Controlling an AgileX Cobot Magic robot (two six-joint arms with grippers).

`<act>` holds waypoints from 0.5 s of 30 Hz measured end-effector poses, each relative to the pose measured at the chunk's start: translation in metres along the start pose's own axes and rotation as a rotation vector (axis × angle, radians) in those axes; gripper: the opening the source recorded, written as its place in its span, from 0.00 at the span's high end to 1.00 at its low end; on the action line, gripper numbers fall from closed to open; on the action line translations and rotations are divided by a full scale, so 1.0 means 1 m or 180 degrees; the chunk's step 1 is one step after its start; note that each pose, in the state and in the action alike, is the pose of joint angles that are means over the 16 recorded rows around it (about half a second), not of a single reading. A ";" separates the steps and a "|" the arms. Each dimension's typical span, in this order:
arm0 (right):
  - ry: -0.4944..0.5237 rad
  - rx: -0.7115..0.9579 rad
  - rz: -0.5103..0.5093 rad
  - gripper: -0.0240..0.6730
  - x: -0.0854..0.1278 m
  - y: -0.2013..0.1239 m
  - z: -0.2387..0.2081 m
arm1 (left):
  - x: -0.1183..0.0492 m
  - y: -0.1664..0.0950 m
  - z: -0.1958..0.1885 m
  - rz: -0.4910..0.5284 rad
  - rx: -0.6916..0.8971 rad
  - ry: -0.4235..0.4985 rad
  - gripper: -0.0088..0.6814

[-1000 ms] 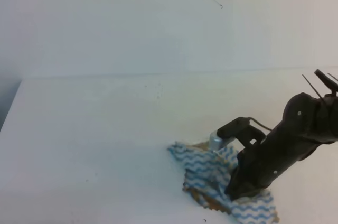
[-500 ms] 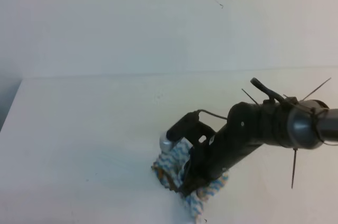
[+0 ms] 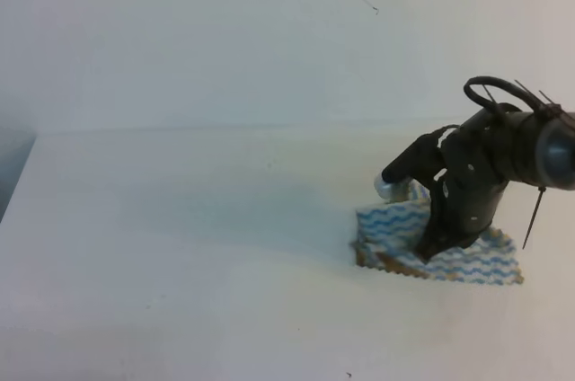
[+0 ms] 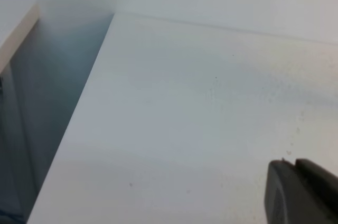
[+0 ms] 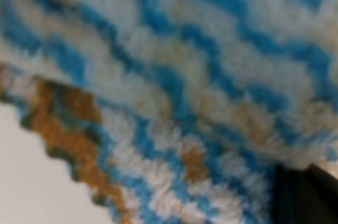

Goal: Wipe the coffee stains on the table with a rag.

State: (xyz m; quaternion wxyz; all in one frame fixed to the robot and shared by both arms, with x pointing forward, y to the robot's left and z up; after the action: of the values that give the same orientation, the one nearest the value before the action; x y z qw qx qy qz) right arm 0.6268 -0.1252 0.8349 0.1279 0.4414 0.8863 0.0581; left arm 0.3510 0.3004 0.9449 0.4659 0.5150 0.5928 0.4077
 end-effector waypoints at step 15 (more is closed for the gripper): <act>0.0543 0.0543 -0.0003 0.97 0.040 -0.072 -0.020 | 0.000 0.000 0.000 0.0004 0.0000 0.0000 0.99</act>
State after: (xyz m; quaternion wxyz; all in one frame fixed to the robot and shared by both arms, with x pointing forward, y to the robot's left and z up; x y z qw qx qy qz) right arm 0.5435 -0.1367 0.8316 0.0141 0.4437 0.8958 0.0198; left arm 0.3510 0.3004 0.9449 0.4657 0.5153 0.5926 0.4080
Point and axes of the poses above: a point on each arm's last joint axis where the gripper is mounted, z pointing out along that axis toward the gripper, x along the wrist's bending axis when the last joint is at zero, y = z × x, the point moved 6 cm from there along z, pointing out along that axis toward the gripper, and after that the axes turned 7 degrees about z, right-handed, at the moved point
